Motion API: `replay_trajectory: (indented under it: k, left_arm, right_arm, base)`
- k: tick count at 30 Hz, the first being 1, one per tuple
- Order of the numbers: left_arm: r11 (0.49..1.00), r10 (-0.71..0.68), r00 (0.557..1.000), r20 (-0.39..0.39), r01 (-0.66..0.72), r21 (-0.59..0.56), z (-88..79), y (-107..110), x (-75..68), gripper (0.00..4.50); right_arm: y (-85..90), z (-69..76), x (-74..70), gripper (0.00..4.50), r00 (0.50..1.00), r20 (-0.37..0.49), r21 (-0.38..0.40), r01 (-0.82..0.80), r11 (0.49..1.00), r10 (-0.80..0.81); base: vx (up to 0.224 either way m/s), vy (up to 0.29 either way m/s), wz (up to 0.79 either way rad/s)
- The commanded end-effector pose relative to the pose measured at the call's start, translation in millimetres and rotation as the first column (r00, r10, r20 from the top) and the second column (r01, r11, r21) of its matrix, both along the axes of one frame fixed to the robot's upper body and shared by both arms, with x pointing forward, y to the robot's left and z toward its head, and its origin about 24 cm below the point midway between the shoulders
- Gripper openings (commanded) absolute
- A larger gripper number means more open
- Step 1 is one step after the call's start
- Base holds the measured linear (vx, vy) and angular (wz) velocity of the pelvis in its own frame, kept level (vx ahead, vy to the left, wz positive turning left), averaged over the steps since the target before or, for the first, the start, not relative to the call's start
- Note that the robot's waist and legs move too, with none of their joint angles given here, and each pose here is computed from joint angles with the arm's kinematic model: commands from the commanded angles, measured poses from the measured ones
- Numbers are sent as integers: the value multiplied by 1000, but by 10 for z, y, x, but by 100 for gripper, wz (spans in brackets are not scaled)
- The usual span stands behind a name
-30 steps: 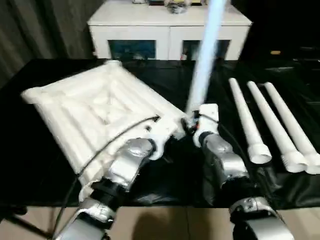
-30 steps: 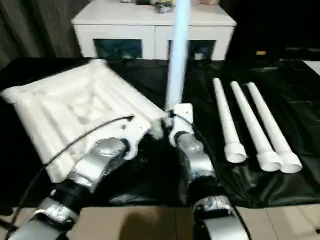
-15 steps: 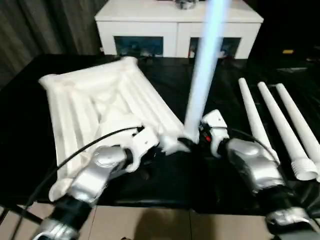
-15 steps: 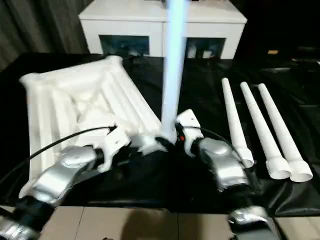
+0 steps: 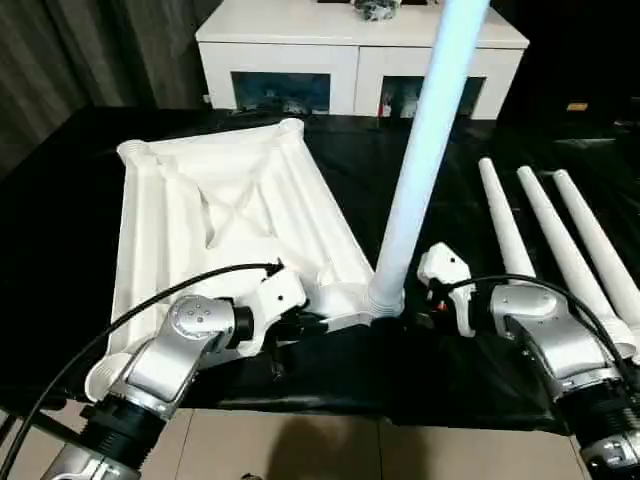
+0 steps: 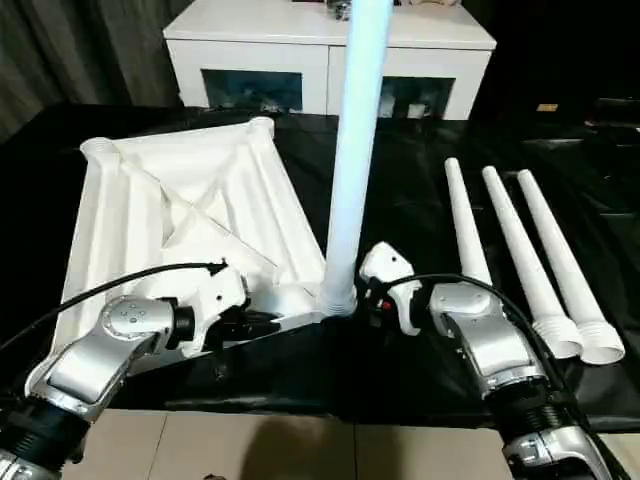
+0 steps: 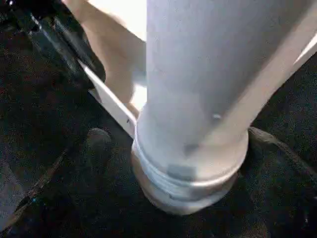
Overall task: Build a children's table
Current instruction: Rotate leg to tighten
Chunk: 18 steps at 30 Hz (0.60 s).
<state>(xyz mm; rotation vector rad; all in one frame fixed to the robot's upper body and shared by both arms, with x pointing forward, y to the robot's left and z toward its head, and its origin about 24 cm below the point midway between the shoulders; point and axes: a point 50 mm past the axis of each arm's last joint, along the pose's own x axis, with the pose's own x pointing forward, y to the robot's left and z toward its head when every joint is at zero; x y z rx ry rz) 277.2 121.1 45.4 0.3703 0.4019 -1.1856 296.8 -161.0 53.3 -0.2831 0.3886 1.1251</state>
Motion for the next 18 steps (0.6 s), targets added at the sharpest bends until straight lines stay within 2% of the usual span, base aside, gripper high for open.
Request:
replay_trajectory:
  k: [1, 7, 11, 13, 15, 18]
  left_arm:
    - [999, -34, 999, 4, 35, -24, 17, -49, -24, 0]
    - [999, -40, 999, 1, 40, -26, 17, -55, -32, 0]
    - [999, -45, 999, -3, 44, -24, 12, -55, -40, 0]
    - [999, -45, 999, -5, 45, -22, 10, -52, -42, 0]
    - [999, -46, 999, -7, 46, -21, 8, -50, -44, 0]
    - [999, -49, 999, -11, 48, -19, 3, -46, -49, 0]
  right_arm:
    - [51, 19, 22, 413, 1000, -5, 30, -9, 1000, 9]
    - [76, 13, 17, 399, 1000, -9, 47, -12, 999, 13]
    - [78, -24, 7, 371, 1000, -17, 37, -8, 999, 9]
    - [78, -27, 6, 340, 1000, -19, 36, -6, 999, 7]
    - [78, -28, 6, 336, 1000, -20, 36, -4, 999, 4]
    - [79, -31, 6, 297, 1000, -22, 40, 0, 999, 1]
  base:
    - [0, 0, 0]
    - [0, 0, 0]
    - [0, 0, 0]
    - [0, 0, 0]
    - [0, 0, 0]
    - [0, 0, 0]
